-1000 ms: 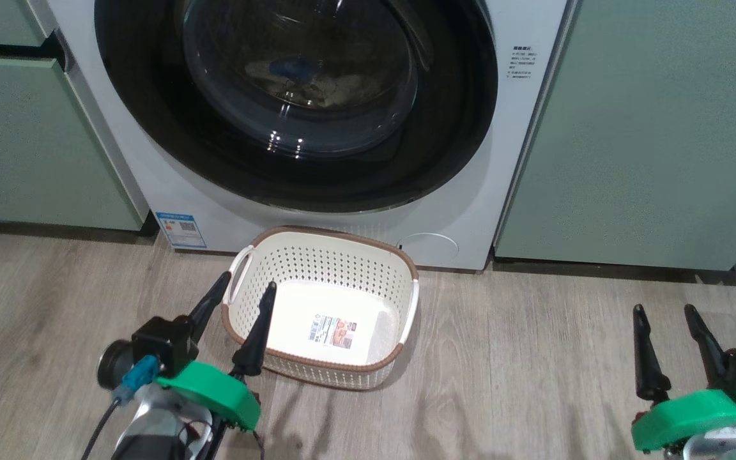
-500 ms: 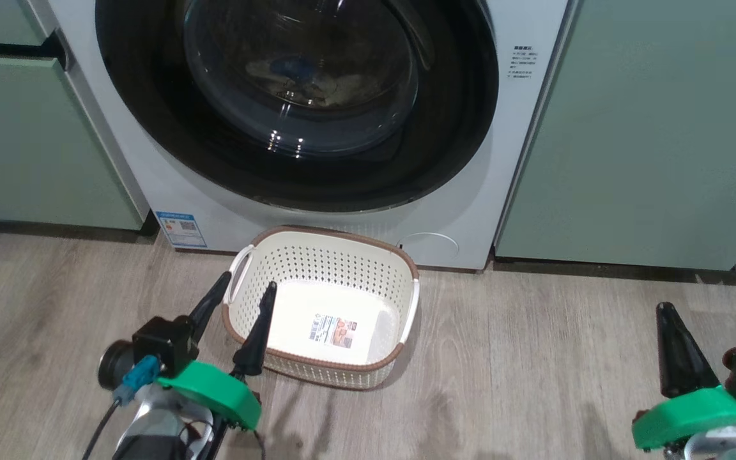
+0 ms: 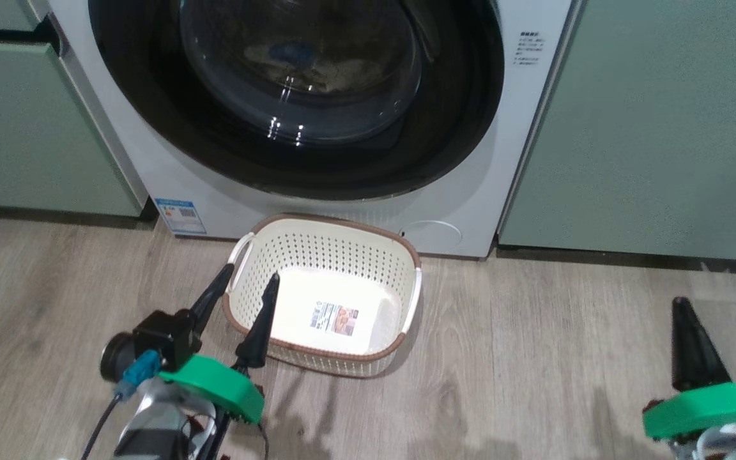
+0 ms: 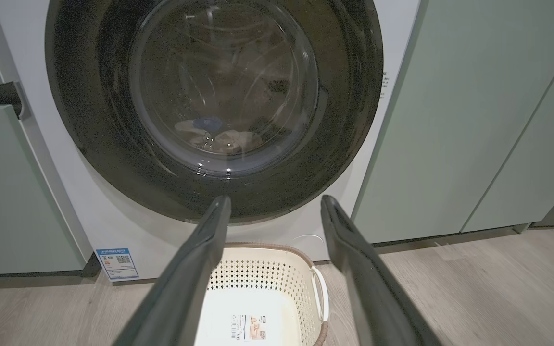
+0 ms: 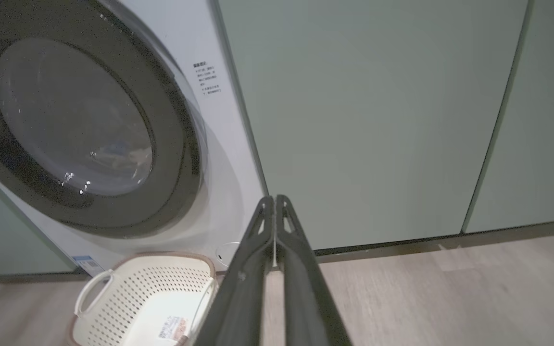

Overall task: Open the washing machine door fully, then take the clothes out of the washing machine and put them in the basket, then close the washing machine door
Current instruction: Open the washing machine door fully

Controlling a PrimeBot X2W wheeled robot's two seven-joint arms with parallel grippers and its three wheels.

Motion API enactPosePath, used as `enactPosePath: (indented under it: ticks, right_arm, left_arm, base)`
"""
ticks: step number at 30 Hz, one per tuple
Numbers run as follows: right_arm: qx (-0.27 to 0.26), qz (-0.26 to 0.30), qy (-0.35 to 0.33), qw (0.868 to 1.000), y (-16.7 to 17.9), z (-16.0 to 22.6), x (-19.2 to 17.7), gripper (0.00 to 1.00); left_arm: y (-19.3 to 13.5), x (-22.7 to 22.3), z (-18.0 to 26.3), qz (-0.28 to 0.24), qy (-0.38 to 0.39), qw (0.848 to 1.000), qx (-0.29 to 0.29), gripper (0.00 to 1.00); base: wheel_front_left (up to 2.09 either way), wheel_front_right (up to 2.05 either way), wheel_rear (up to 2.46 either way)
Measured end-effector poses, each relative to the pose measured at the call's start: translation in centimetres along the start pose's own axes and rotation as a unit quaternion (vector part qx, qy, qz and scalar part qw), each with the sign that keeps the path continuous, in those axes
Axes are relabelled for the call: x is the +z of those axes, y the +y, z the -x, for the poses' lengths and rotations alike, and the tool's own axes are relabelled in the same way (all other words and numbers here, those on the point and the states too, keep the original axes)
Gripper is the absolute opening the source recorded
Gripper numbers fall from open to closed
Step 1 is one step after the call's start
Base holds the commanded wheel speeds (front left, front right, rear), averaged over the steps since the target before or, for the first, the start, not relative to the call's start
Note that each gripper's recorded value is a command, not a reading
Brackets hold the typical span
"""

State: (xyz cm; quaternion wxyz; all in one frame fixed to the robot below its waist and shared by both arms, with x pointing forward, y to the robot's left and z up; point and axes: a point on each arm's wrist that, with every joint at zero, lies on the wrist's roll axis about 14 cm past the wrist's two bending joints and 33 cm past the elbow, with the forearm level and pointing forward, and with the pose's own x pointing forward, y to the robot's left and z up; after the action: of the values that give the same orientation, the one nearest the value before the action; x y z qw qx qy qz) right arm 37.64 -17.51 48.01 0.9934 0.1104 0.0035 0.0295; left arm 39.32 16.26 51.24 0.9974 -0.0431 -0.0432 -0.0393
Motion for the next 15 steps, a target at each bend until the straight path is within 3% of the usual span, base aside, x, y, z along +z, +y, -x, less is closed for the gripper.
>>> enactPosePath:
  ticks: [7,13,15]
  right_arm:
    - [-0.025,-0.149,-0.017,0.988,-0.5,-2.8,0.7,0.00]
    - [-0.030,-0.299,0.004,0.954,-0.6,-6.7,0.7,0.00]
    - [-0.030,-0.353,0.012,0.935,-0.5,-8.1,0.7,0.00]
  left_arm:
    - [0.2,-0.1,-1.0,0.002,-0.001,1.000,0.001,1.00]
    - [0.3,-0.5,-2.4,0.005,-0.001,1.000,-0.002,1.00]
    - [0.4,-0.8,-2.8,0.006,0.002,1.000,0.000,1.00]
  base:
    - [0.00,0.00,0.00]
    - [0.00,0.00,0.00]
    - [0.00,0.00,0.00]
